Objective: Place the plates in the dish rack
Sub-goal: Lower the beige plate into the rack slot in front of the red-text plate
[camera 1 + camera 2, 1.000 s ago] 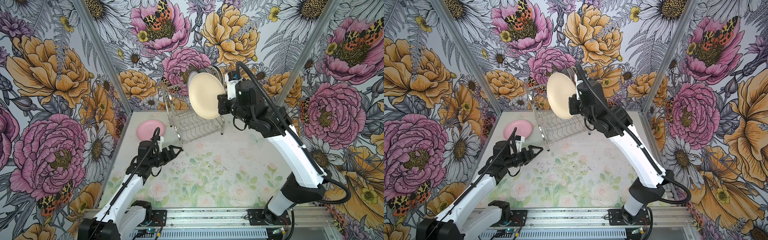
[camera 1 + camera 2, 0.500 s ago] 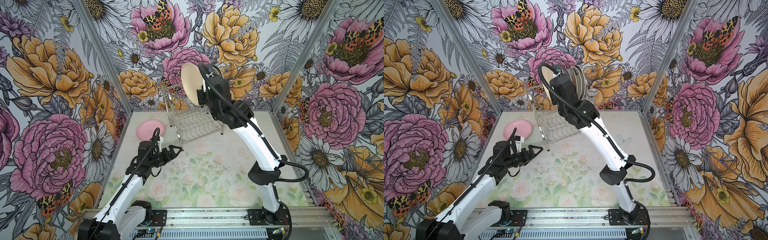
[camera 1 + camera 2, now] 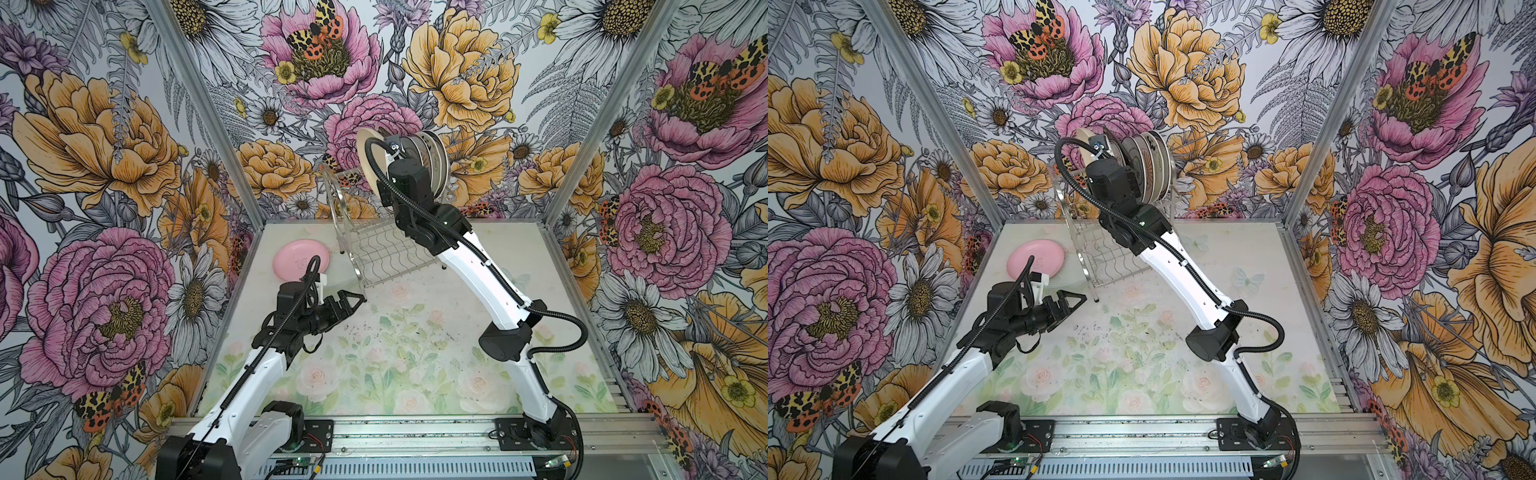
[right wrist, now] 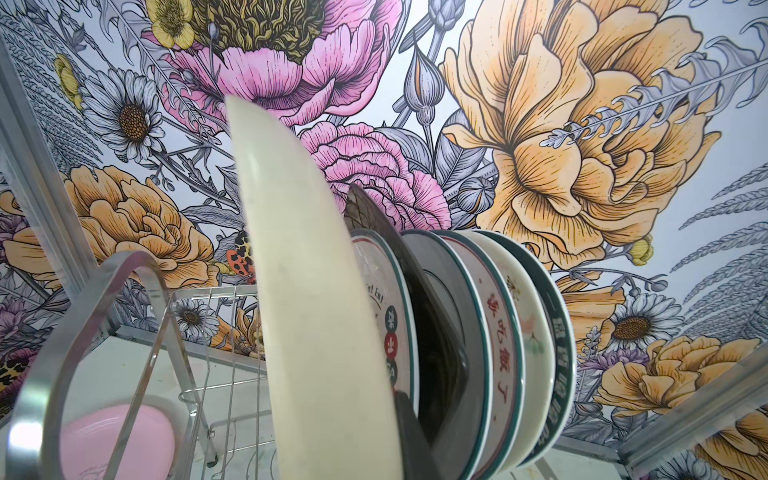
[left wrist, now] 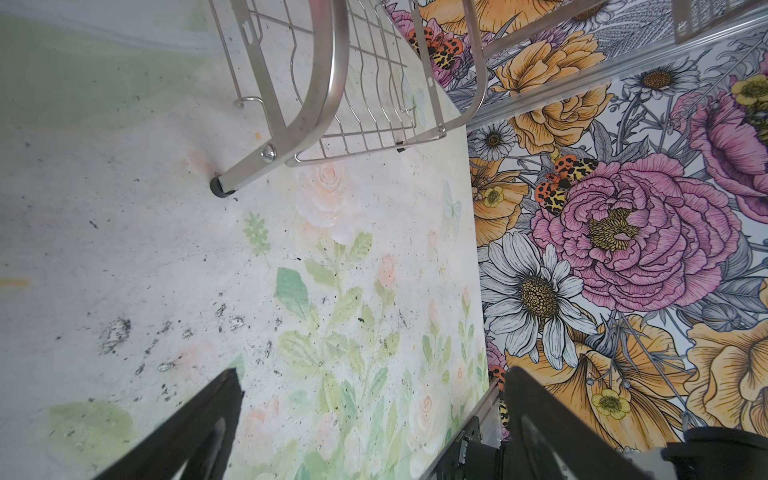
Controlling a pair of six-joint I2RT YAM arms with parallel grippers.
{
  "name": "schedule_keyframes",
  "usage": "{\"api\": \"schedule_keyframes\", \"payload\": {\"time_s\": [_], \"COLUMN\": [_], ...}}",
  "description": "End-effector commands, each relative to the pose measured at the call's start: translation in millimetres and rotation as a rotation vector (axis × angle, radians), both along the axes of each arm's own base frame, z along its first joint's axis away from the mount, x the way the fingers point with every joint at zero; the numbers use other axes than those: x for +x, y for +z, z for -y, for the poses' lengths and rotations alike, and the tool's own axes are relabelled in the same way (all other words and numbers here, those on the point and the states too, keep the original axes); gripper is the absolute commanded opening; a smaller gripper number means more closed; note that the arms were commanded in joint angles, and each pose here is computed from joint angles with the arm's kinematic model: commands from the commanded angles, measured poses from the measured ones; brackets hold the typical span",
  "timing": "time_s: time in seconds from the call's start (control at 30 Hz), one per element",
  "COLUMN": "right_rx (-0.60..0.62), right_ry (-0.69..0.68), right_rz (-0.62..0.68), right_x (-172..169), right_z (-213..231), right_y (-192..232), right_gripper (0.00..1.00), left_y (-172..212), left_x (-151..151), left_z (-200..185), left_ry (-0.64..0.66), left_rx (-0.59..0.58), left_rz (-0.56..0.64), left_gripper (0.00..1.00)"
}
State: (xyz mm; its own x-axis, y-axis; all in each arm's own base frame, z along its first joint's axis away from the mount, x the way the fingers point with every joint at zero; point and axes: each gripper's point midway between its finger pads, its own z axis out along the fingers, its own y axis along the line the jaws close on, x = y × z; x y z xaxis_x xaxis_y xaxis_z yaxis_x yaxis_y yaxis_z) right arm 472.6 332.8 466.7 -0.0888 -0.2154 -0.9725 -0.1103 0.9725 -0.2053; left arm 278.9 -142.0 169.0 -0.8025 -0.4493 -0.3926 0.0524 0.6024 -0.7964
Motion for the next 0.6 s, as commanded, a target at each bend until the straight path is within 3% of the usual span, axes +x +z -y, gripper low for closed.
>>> {"api": "schedule_keyframes", "payload": {"time_s": [0.0,0.57], "right_rx": [0.031,-0.013], "right_ry": [-0.030,-0.064], "right_rz": [0.048,-0.025], "right_x": [8.3,38.6], "right_z": [4.0,6.0], "right_y": [9.2,-38.3], "right_gripper": [0.00,0.00], "left_y": [7.4,5.5], "left_x": [7.5,7.2], "left_z": [-3.7,-5.7], "left_ry": [0.013,0.023], "left_rx": [0.027,0.029], "left_rz": [0.036,0.033], "left_gripper": [0.99,0.99]}}
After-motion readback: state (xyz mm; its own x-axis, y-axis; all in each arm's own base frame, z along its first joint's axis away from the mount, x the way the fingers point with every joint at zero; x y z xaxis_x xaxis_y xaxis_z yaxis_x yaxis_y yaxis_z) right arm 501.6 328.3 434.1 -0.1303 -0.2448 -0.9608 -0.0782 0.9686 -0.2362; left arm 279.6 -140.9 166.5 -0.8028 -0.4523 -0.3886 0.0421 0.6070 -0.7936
